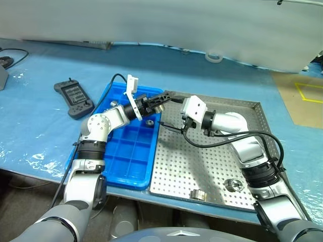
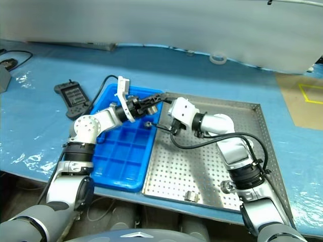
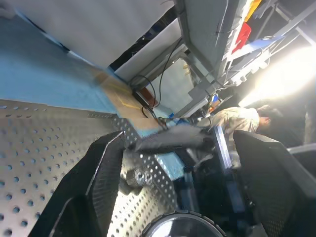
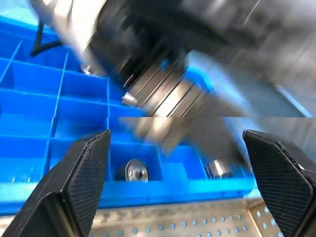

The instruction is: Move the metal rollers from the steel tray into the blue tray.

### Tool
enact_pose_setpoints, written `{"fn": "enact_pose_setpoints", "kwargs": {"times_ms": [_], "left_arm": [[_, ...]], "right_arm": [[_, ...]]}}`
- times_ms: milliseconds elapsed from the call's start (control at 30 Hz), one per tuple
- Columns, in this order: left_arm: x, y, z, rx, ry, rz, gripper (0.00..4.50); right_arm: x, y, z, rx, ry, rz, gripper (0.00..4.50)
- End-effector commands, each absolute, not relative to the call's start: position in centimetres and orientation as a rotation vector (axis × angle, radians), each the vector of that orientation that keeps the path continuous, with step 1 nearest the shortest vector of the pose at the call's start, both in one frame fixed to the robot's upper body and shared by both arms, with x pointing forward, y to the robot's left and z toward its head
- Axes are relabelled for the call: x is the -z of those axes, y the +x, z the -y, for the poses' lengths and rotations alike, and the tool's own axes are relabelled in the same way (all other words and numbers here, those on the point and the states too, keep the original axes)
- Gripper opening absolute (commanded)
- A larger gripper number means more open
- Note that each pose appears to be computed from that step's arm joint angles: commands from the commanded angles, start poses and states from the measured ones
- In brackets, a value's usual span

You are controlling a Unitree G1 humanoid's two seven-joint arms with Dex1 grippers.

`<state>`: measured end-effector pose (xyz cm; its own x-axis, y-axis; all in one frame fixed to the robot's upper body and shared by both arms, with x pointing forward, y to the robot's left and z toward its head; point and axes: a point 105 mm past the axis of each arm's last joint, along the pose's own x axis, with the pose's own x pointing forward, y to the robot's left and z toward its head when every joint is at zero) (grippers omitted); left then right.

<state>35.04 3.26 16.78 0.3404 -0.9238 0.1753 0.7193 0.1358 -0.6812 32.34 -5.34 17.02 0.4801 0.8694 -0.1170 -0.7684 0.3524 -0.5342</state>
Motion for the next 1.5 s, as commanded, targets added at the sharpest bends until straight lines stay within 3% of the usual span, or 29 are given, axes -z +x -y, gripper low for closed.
{"fn": "enact_pose_setpoints", "kwargs": {"times_ms": [33,200,300,633,733,1500], "left_arm": [[-17.2,35.0,-2.5,1.249,-0.772,-0.326,3.69],[-17.4,35.9,-2.2,1.222,-0.790,-0.314,3.69],[-17.9,36.1,-2.2,1.229,-0.799,-0.295,3.73],[-18.6,36.1,-2.4,1.240,-0.797,-0.269,3.73],[-18.9,36.3,-2.7,1.233,-0.795,-0.255,3.73],[-22.7,38.0,-6.3,1.159,-0.650,-0.077,3.73]], "right_arm": [[-18.8,32.3,5.0,-1.054,-0.585,0.278,4.50],[-18.8,32.3,4.9,-1.052,-0.583,0.281,4.50],[-18.8,32.3,4.9,-1.054,-0.579,0.280,3.96],[-18.4,32.5,5.0,-1.046,-0.575,0.272,0.83],[-18.3,32.6,4.9,-1.043,-0.575,0.269,0.10],[-16.7,32.6,5.6,-1.029,-0.578,0.209,0.10]]}}
